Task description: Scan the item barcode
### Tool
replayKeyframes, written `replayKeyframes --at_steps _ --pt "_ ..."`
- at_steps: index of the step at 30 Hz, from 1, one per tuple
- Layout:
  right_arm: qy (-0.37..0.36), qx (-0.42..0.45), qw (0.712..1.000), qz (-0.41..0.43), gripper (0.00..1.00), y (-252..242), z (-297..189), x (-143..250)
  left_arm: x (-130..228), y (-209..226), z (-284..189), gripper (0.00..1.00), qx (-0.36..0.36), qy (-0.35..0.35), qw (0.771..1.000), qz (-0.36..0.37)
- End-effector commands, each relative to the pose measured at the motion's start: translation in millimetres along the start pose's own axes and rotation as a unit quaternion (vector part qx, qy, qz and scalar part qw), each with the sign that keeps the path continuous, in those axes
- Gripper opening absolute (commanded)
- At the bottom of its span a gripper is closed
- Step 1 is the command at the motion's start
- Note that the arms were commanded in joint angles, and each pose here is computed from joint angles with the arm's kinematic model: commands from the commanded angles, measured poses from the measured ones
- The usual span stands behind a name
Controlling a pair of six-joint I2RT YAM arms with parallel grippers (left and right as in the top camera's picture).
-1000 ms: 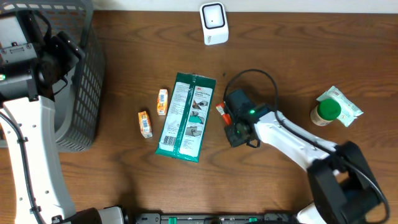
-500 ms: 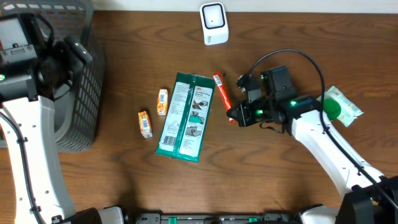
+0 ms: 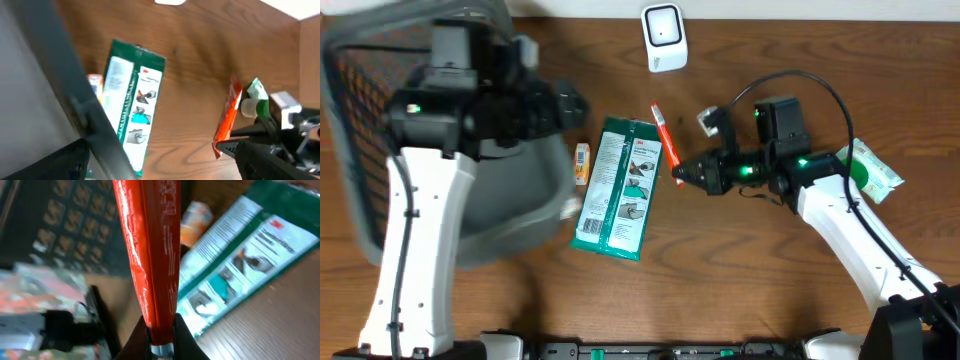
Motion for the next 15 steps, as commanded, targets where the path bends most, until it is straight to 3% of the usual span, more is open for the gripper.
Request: replayKeyframes --at_steps 1,5,8,11,14,15 --pt "-0.015 -0.047 0.998 0.043 0.01 11 -4 -9 -12 16 3 0.93 -0.098 -0.065 0.993 -0.016" --pt "-0.013 -0.045 0.998 0.042 0.01 10 -4 -8 -23 45 -9 0.93 -0.189 -0.111 0.975 -0.037" --pt "-0.013 -0.039 0.998 0.039 0.01 9 -4 -8 -36 60 -19 0.93 -0.211 -0.143 0.965 -0.056" --pt "-0.013 -0.037 0.998 0.039 0.01 8 -5 -8 -46 53 -39 0.93 -0.161 -0.169 0.970 -0.063" --pt "-0.017 -0.031 0.999 0.041 0.01 5 -7 -8 -48 23 -70 0.93 -0.060 -0.196 0.978 -0.041" --pt "-0.019 -0.029 0.998 0.042 0.01 4 -8 -9 -46 12 -79 0.89 -0.026 -0.200 0.979 -0.029"
Point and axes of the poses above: each gripper's point midway between its finger pads, its own z axis out along the fingers, its own y axis along the line the jaws close on, x = y × z, the point moved 7 cm from there along -z, back along the fingers, and after that the axes turned 11 degrees about -z, right-handed, at the moved point
